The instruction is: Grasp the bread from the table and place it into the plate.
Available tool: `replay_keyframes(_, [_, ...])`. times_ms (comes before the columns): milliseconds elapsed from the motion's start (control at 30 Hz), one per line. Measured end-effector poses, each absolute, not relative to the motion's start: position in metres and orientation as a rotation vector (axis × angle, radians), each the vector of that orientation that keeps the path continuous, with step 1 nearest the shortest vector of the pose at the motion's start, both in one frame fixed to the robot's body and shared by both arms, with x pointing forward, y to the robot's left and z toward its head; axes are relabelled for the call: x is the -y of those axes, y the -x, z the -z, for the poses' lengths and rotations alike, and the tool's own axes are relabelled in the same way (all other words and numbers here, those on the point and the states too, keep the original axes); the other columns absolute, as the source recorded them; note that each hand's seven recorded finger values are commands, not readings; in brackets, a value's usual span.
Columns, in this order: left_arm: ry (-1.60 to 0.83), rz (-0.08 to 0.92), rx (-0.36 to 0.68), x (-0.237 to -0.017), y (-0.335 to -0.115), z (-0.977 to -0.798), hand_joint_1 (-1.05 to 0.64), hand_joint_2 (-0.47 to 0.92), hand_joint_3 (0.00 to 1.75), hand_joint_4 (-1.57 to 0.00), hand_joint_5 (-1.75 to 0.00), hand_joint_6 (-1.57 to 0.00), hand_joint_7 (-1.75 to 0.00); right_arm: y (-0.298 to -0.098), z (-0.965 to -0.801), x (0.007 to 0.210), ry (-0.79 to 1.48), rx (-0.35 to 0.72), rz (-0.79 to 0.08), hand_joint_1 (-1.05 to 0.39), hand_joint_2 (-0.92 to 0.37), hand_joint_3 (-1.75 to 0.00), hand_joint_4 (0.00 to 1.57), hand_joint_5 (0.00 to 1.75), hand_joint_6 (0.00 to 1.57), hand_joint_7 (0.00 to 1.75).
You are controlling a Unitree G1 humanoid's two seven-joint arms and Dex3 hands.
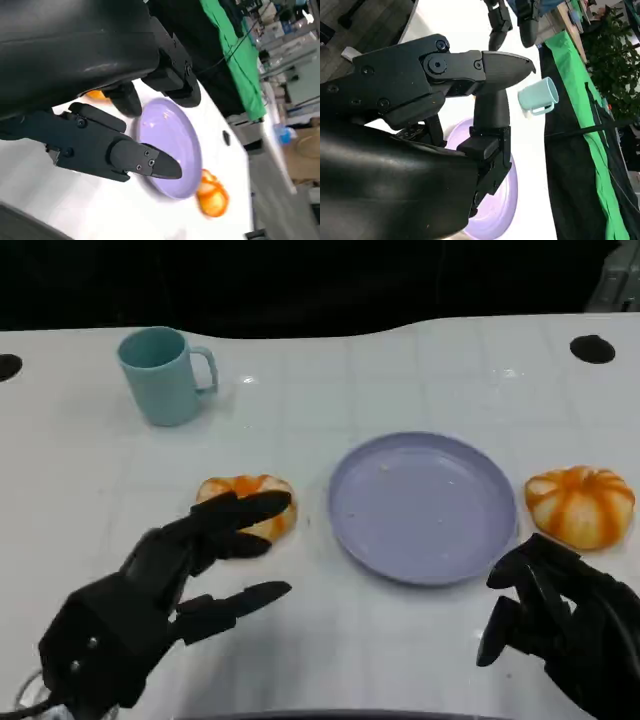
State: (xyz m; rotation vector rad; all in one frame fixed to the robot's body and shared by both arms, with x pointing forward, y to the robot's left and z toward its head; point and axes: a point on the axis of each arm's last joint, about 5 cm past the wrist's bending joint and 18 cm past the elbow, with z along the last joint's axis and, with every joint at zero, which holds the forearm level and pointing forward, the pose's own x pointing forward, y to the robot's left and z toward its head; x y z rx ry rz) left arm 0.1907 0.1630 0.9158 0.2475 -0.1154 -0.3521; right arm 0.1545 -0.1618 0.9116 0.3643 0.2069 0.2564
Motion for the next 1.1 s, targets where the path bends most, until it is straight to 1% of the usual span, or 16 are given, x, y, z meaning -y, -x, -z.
replay_keyframes(67, [-0.372, 0.361, 0.142, -0.166, -0.194, -0.922, -0.27, 0.83, 0.00, 0.00, -0.65, -0.35, -0.01, -0.155, -0.911, 0.162, -0.365, -0.208, -0.258, -0.44, -0.92, -0.38, 0.65, 1.75, 0.50, 1.63])
replay_keyframes(100, [-0.430, 0.364, 0.163, -0.168, -0.196, -0.925, -0.28, 0.83, 0.00, 0.00, -0.57, -0.32, -0.01, -0.155, -0.911, 0.162, -0.365, -0.208, -0.258, -0.44, -0.92, -0.38, 0.65, 1.75, 0.50, 1.63])
replay_keyframes(133, [-0.488, 0.372, 0.186, -0.169, -0.197, -0.928, -0.29, 0.82, 0.00, 0.00, -0.54, -0.30, -0.01, -0.155, -0.911, 0.162, -0.365, -0.209, -0.256, -0.44, -0.92, -0.38, 0.65, 1.75, 0.50, 1.63])
replay_keyframes(200, [-0.594, 0.385, 0.231, -0.169, -0.200, -0.933, -0.29, 0.82, 0.00, 0.00, -0.51, -0.29, -0.01, -0.156, -0.912, 0.162, -0.365, -0.209, -0.253, -0.44, -0.92, -0.39, 0.65, 1.75, 0.50, 1.63])
replay_keyframes(233, [-0.634, 0.386, 0.247, -0.169, -0.202, -0.935, -0.28, 0.80, 0.00, 0.00, -0.47, -0.29, -0.01, -0.156, -0.912, 0.162, -0.365, -0.209, -0.252, -0.44, -0.92, -0.39, 0.64, 1.75, 0.49, 1.63])
replay_keyframes(300, [-0.730, 0.385, 0.273, -0.169, -0.203, -0.937, -0.28, 0.79, 0.00, 0.00, -0.44, -0.28, 0.00, -0.156, -0.912, 0.162, -0.365, -0.210, -0.252, -0.44, -0.92, -0.39, 0.64, 1.75, 0.48, 1.63])
replay_keyframes(333, [-0.775, 0.379, 0.286, -0.169, -0.204, -0.938, -0.29, 0.76, 0.00, 0.00, -0.41, -0.27, 0.00, -0.156, -0.912, 0.162, -0.365, -0.209, -0.252, -0.44, -0.92, -0.39, 0.64, 1.75, 0.48, 1.63])
replay_keyframes(367, [-0.786, 0.377, 0.291, -0.169, -0.204, -0.939, -0.28, 0.74, 0.00, 0.00, -0.40, -0.26, 0.00, -0.156, -0.912, 0.162, -0.365, -0.210, -0.252, -0.44, -0.92, -0.40, 0.64, 1.75, 0.48, 1.64])
replay_keyframes(400, [-0.902, 0.369, 0.319, -0.168, -0.206, -0.940, -0.27, 0.73, 0.00, 0.00, -0.39, -0.26, 0.00, -0.156, -0.912, 0.162, -0.365, -0.210, -0.251, -0.44, -0.92, -0.40, 0.64, 1.75, 0.48, 1.64])
replay_keyframes(500, [-1.069, 0.372, 0.346, -0.165, -0.212, -0.941, -0.26, 0.72, 0.00, 0.00, -0.37, -0.26, 0.00, -0.156, -0.912, 0.162, -0.365, -0.209, -0.252, -0.44, -0.92, -0.40, 0.64, 1.75, 0.48, 1.64])
replay_keyframes(567, [-1.152, 0.376, 0.355, -0.161, -0.218, -0.943, -0.26, 0.73, 0.00, 0.00, -0.38, -0.26, 0.00, -0.156, -0.912, 0.162, -0.364, -0.209, -0.254, -0.44, -0.92, -0.40, 0.64, 1.75, 0.48, 1.64])
replay_keyframes(800, [-1.259, 0.397, 0.322, -0.152, -0.230, -0.938, -0.28, 0.75, 0.01, 0.00, -0.40, -0.26, 0.00, -0.156, -0.910, 0.163, -0.366, -0.213, -0.258, -0.44, -0.92, -0.39, 0.65, 1.75, 0.48, 1.64])
replay_keyframes(967, [-1.325, 0.434, 0.242, -0.139, -0.248, -0.929, -0.25, 0.74, 0.00, 0.00, -0.43, -0.27, 0.00, -0.156, -0.910, 0.162, -0.367, -0.213, -0.260, -0.44, -0.92, -0.39, 0.66, 1.75, 0.50, 1.64])
replay_keyframes(1067, [-1.330, 0.454, 0.223, -0.131, -0.256, -0.928, -0.23, 0.73, 0.00, 0.00, -0.35, -0.24, 0.00, -0.156, -0.910, 0.162, -0.366, -0.215, -0.257, -0.44, -0.92, -0.40, 0.65, 1.75, 0.49, 1.63])
replay_keyframes(1100, [-1.332, 0.460, 0.202, -0.128, -0.260, -0.927, -0.24, 0.73, 0.00, 0.00, -0.34, -0.24, 0.00, -0.156, -0.910, 0.162, -0.367, -0.215, -0.258, -0.44, -0.92, -0.40, 0.65, 1.75, 0.49, 1.63])
